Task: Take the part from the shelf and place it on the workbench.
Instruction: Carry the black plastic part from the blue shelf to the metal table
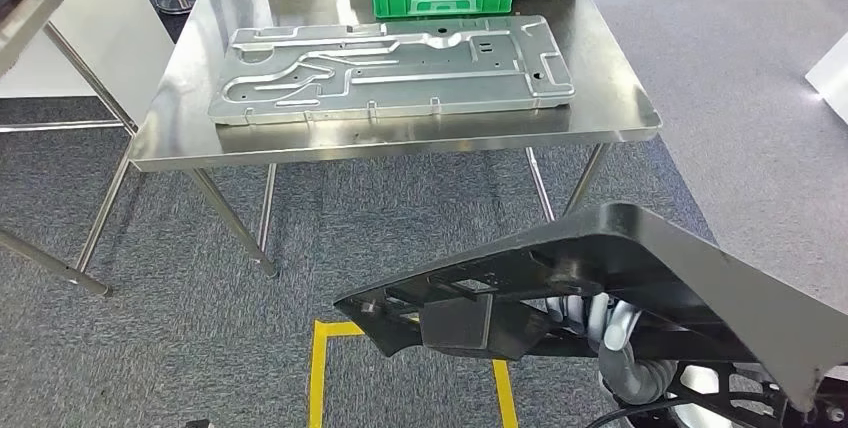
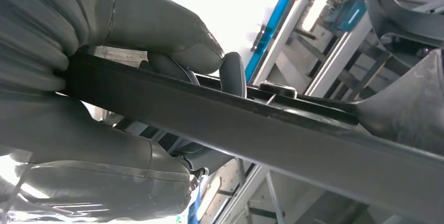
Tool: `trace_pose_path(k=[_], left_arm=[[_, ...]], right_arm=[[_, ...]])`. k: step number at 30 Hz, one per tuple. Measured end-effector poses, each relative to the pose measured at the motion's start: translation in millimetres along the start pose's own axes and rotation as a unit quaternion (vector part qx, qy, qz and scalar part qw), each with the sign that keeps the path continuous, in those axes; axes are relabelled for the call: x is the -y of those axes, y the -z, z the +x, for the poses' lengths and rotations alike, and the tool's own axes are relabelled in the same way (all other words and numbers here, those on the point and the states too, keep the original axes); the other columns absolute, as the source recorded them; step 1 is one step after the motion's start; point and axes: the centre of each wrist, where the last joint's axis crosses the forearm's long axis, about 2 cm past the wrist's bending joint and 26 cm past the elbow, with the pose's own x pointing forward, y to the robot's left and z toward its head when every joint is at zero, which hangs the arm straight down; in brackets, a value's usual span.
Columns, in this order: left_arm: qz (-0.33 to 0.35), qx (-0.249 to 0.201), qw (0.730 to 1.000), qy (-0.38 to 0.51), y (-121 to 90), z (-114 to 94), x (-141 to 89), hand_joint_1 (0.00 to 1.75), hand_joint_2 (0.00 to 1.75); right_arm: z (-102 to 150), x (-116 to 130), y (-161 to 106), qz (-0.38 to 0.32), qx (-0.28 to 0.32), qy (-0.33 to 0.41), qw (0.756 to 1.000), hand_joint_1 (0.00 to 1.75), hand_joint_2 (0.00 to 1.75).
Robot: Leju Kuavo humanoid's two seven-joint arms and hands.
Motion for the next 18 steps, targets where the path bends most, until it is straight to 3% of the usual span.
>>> trace_pose_path(k=[18], left_arm=[[0.000, -0.003, 1.000, 0.001, -1.2, -2.7, 0.6, 0.00, 1.75]], right_arm=[[7.3, 1.8, -0.2, -0.006, 0.022, 0.000, 1.000, 1.69, 1.75]])
